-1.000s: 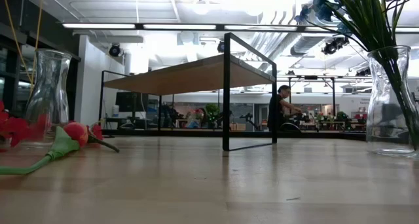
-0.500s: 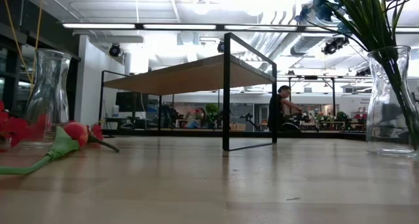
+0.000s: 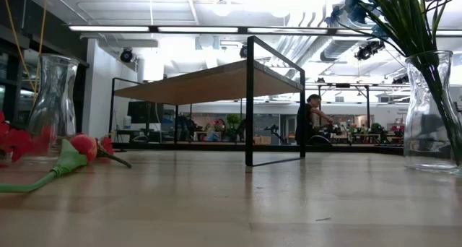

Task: Pick and place flowers into a vace then onto a shelf
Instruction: Put the dark red tulip into the right transparent vase

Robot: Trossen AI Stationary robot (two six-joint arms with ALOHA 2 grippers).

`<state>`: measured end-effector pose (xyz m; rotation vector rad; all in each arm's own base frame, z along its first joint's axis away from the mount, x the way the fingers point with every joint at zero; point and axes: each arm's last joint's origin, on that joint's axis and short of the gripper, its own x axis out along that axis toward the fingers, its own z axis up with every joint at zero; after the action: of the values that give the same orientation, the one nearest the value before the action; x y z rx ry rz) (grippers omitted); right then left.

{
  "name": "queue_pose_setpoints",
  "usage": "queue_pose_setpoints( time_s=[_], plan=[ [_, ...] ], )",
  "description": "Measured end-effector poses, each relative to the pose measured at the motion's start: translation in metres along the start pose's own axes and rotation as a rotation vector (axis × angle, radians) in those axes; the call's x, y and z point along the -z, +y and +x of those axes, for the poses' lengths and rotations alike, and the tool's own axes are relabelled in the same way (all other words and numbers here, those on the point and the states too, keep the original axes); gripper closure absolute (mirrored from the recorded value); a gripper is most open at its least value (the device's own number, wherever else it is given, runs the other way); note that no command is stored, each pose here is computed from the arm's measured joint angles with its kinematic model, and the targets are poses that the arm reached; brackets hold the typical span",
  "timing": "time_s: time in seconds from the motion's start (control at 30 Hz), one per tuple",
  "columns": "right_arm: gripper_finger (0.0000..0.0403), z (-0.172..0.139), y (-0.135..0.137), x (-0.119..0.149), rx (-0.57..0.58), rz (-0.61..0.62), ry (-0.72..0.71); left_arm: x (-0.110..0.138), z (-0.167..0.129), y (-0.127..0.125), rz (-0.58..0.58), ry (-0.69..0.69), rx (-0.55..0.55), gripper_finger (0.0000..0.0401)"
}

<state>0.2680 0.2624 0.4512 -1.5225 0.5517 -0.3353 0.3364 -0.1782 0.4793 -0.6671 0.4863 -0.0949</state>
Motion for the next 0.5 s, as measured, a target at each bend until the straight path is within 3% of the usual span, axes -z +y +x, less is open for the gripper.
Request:
queue_pose_setpoints(
  time_s=[0.3, 0.5],
  plan=[
    [0.0328, -0.02, -0.002, -0.006, 0.024, 0.069, -0.041, -0.001, 0.001, 0.006, 0.018, -0.022, -0.072, 0.0372],
    [0.0288, -0.037, -0.001, -0.009, 0.026, 0.176, -0.086, -0.008, 0.003, 0.015, 0.023, -0.039, -0.12, 0.0372]
  ],
)
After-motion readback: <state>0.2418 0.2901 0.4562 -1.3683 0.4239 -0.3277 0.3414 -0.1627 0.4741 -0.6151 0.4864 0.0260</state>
